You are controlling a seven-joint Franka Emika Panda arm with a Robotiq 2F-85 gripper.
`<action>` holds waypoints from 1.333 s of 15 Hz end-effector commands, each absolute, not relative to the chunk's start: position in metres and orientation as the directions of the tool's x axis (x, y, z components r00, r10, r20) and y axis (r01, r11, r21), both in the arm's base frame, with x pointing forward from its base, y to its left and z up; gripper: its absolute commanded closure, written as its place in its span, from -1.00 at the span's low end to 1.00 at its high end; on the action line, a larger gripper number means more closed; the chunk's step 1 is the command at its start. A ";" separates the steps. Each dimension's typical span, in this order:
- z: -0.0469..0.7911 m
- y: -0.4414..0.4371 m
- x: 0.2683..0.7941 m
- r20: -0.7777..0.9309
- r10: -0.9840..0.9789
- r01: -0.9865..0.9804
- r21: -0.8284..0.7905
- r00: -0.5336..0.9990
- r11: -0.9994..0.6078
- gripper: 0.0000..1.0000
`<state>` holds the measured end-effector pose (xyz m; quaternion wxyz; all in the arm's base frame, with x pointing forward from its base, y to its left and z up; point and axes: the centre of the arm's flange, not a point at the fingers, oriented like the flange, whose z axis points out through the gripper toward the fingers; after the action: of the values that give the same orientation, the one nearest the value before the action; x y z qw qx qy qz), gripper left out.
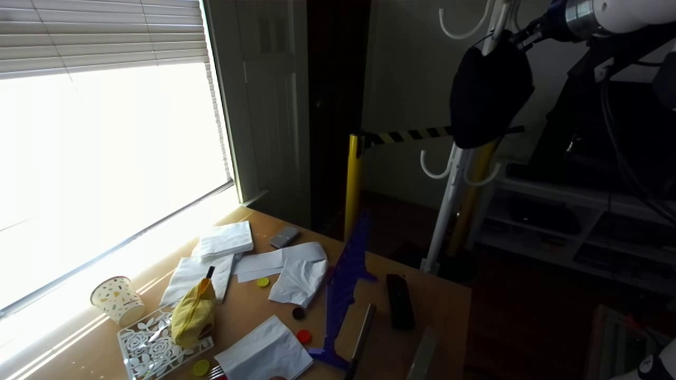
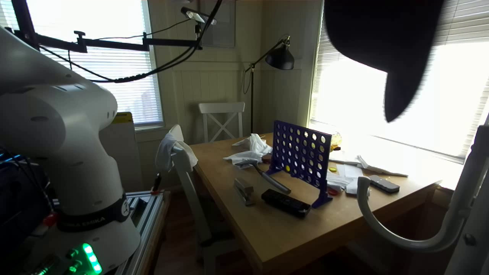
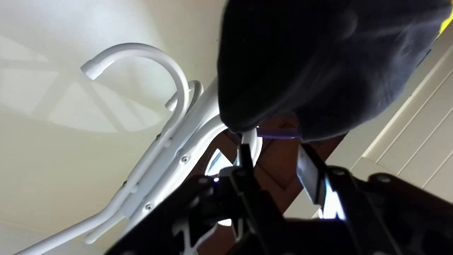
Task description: Hang the snapback on the coat rack
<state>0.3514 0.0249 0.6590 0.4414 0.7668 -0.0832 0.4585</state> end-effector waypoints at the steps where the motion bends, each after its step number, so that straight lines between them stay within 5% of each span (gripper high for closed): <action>1: 0.690 0.022 0.341 0.797 0.234 -0.539 0.561 0.557 -0.628 -0.43; 5: 0.739 0.022 0.331 0.835 0.100 -0.497 0.414 0.541 -0.763 -1.00; 10: 0.766 0.009 0.324 0.845 -0.071 -0.427 0.194 0.530 -0.883 -1.00; 20: 0.685 0.005 0.341 0.648 -0.312 -0.226 -0.216 0.695 -0.950 -1.00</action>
<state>0.3407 0.0077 0.7063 0.0022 0.9047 -0.1646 0.3930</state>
